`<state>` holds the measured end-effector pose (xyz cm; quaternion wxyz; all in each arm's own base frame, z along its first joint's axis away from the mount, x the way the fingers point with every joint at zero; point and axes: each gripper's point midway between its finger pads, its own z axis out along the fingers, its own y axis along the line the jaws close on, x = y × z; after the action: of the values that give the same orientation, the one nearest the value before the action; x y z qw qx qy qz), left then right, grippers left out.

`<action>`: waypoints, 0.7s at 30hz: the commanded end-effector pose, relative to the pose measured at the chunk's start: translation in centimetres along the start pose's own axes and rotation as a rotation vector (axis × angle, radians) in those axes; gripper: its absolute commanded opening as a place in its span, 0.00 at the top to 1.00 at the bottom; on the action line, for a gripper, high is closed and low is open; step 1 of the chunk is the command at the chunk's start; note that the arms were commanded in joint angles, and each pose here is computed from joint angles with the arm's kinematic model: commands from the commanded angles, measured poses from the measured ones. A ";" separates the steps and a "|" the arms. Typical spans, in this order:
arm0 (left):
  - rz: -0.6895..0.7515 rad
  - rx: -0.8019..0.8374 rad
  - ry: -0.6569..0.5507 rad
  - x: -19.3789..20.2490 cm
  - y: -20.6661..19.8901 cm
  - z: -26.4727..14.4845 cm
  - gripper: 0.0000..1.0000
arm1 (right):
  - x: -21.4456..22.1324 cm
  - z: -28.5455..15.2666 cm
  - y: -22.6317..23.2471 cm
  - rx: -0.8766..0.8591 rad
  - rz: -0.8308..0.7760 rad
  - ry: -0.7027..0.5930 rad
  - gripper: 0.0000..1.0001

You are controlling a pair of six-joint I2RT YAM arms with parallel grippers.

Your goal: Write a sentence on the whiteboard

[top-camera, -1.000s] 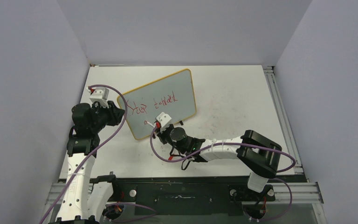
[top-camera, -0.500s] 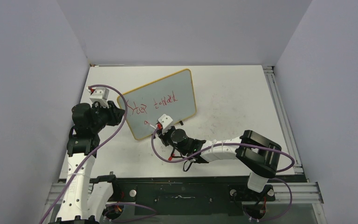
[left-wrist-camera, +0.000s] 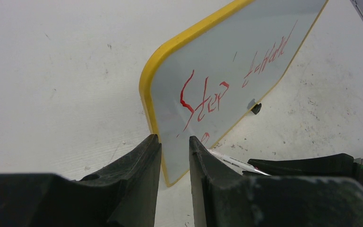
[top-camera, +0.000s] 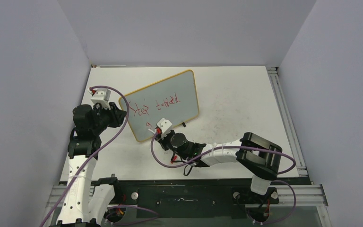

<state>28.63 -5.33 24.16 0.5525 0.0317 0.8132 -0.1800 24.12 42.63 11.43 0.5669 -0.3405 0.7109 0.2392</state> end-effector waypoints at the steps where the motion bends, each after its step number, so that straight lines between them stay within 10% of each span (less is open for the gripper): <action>1: 0.018 0.021 -0.040 -1.2 -0.5 -0.1 0.73 | -6.0 -0.6 0.4 -0.006 0.048 -0.162 0.95; 21: 0.017 0.022 -0.038 -1.1 -0.5 -0.1 0.73 | -6.9 -1.4 -2.2 0.087 0.035 -0.186 0.95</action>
<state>28.63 -5.33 24.17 0.5526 0.0318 0.8131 -0.1802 25.29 41.55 17.01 0.6232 -0.2939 0.6837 0.2405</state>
